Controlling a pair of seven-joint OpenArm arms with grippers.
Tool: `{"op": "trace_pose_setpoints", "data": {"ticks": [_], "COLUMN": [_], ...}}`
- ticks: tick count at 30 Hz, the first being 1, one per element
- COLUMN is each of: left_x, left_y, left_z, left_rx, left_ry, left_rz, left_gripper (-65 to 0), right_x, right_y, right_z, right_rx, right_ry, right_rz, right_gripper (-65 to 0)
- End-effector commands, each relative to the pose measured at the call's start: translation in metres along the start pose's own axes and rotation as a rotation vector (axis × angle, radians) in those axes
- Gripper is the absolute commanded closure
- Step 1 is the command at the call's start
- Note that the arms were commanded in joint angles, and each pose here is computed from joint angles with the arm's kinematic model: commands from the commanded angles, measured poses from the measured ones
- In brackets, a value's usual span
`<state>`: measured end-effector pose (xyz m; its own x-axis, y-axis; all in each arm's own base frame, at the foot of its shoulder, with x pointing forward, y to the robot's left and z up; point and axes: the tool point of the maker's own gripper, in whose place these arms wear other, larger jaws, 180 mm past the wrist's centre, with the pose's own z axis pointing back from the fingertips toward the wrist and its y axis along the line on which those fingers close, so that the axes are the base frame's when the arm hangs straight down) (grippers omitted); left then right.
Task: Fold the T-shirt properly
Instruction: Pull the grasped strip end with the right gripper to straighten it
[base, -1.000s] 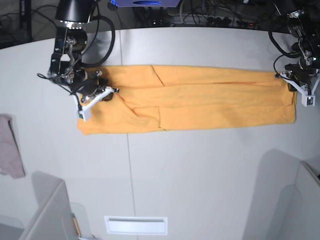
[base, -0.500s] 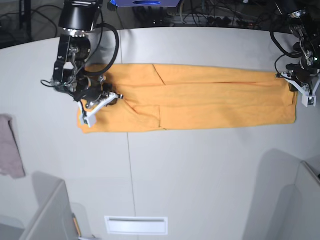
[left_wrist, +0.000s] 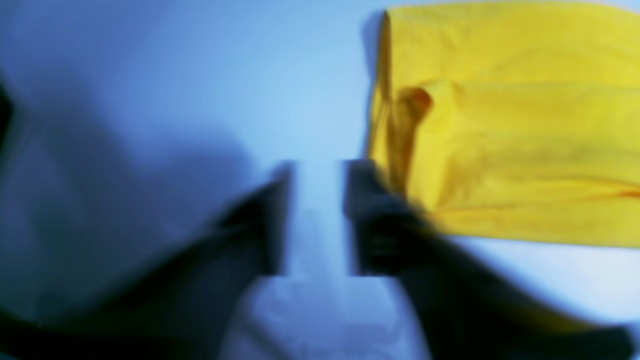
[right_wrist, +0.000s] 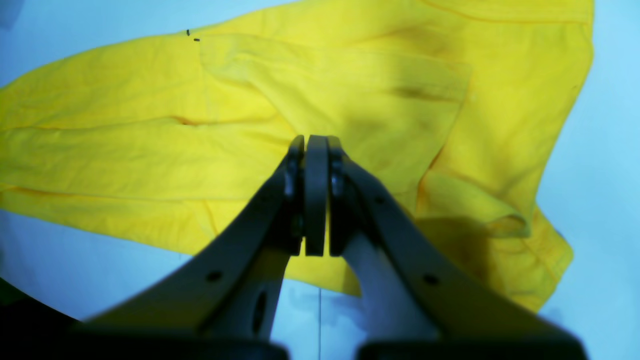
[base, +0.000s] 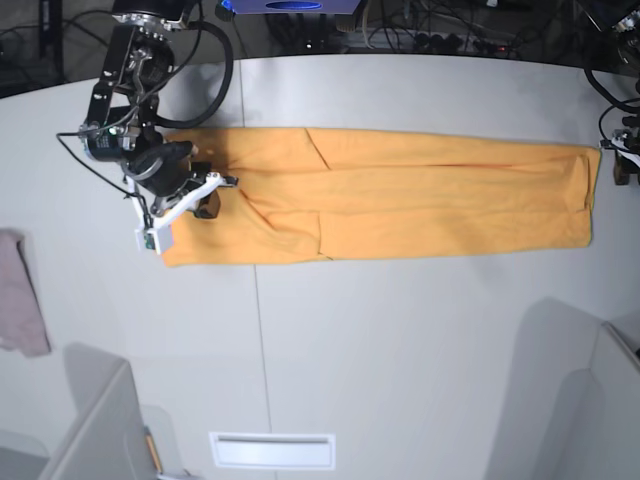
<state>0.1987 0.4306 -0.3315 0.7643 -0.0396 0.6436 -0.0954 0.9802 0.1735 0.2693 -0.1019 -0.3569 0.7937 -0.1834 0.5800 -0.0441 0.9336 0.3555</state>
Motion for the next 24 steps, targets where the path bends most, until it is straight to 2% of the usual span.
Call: {"op": "trace_pose_setpoints", "data": {"ticks": [1,3,4,6,10,14,19,24], "left_x": [0.017,0.017,0.019,0.021,0.004,-0.001,0.013,0.009], "left_y": [0.008,0.005,0.005,0.007,0.005,-0.005,-0.009,-0.027], "left_z": [0.006,0.004,0.002,-0.008,-0.038,-0.062,-0.068,-0.078], "left_rx": [0.017,0.009,0.006,-0.005,-0.055,-0.120,-0.128,-0.172], "left_ry": [-0.045,-0.044,-0.050,-0.057,0.000,0.064,0.006,0.041], "left_rz": [-0.027,-0.027,-0.018,0.031,0.143,0.151,0.160,0.129], "left_gripper": [-43.4,-61.4,-65.0,-65.0,-65.0,-65.0,-65.0,-65.0], "right_x": [0.010,0.010,0.010,0.010,0.009,0.009,0.008,0.007], "right_y": [0.004,0.004,0.004,0.004,0.002,0.002,0.003,0.003], "right_z": [0.003,0.004,0.004,0.004,0.004,0.004,0.004,0.004], "right_rx": [0.015,0.015,0.015,0.015,0.010,0.011,0.013,0.013], "right_ry": [-0.040,-0.041,-0.040,-0.038,-0.038,-0.038,-0.035,-0.032], "right_rz": [0.012,0.014,0.014,0.014,0.017,0.016,0.013,0.013], "right_gripper": [0.0,0.0,0.0,0.0,0.0,0.0,0.0,0.0]}}
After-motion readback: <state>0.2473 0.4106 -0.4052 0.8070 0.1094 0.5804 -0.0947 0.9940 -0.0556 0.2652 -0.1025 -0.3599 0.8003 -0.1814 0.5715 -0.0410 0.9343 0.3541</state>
